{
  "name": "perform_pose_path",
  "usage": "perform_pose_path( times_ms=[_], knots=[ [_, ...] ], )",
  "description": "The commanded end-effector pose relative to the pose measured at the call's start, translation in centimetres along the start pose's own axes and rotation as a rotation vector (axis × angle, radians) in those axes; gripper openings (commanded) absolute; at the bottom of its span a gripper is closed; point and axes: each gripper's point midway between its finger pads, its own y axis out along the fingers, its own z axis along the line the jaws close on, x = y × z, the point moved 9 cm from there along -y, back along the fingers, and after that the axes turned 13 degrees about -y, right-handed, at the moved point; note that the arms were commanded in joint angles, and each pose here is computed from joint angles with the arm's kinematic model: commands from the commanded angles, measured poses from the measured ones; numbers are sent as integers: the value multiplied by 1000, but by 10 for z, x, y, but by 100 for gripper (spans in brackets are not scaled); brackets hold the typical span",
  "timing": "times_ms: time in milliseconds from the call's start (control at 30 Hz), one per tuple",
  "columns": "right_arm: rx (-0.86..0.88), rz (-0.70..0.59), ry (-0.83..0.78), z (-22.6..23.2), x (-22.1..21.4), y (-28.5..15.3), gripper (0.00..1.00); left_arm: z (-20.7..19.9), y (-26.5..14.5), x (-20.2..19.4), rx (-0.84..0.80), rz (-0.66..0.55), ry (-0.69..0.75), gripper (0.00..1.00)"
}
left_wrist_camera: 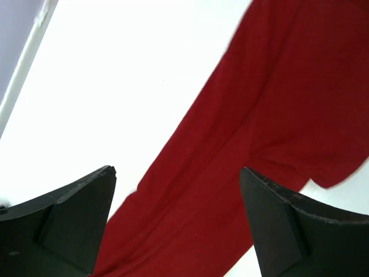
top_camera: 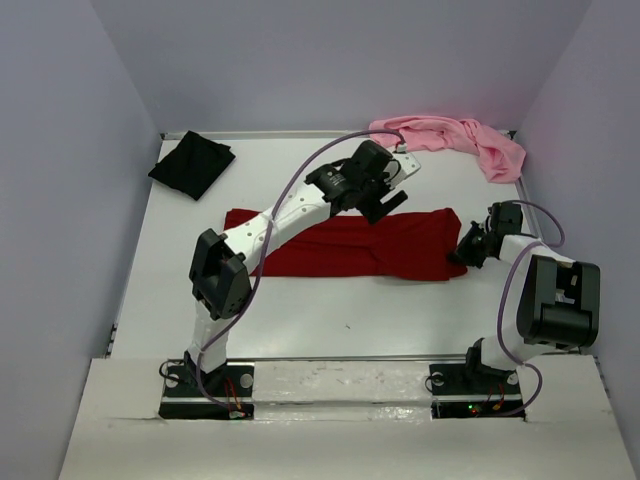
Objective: Fold and stack the t-shirts
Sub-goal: Fold the tshirt
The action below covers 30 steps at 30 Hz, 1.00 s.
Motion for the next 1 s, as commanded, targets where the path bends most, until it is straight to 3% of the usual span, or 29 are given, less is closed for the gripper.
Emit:
perform_pose_path(
  times_ms=[0, 33, 100, 133, 233, 300, 333, 367, 533, 567, 600, 733, 967],
  knots=[
    [23, -28, -31, 5, 14, -3, 0, -5, -23, 6, -173, 40, 178, 99],
    [22, -29, -31, 5, 13, -2, 0, 4, -30, 17, -66, -19, 142, 99],
    [21, -30, -33, 5, 13, -3, 0, 8, -36, 17, -23, -56, 116, 99],
    [24, -33, -34, 5, 13, -3, 0, 13, -52, 28, 8, -137, 89, 99],
    [29, -31, -30, 5, 11, -3, 0, 12, -58, 25, -40, -186, 176, 99],
    [35, -33, -29, 6, 11, -3, 0, 16, -62, 17, 31, -161, 249, 99],
    [33, -36, -30, 5, 11, -3, 0, 24, -61, 14, 155, -119, 239, 99],
    [34, -39, -28, 6, 11, -4, 0, 24, -59, 11, 178, -103, 221, 99],
    [42, -41, -27, 7, 12, -4, 0, 12, -66, 8, -71, -108, 376, 99],
    [45, -41, -29, 7, 12, -4, 0, -1, -60, -6, -297, -49, 433, 99],
    [47, -40, -30, 7, 12, -4, 0, -1, -64, 2, -352, -42, 472, 99],
    [50, -41, -32, 7, 11, -5, 0, -1, -16, -19, -373, 200, 386, 99],
    [52, -50, -45, 8, 12, -7, 0, -10, 5, -12, -487, 195, 307, 99]
  ],
)
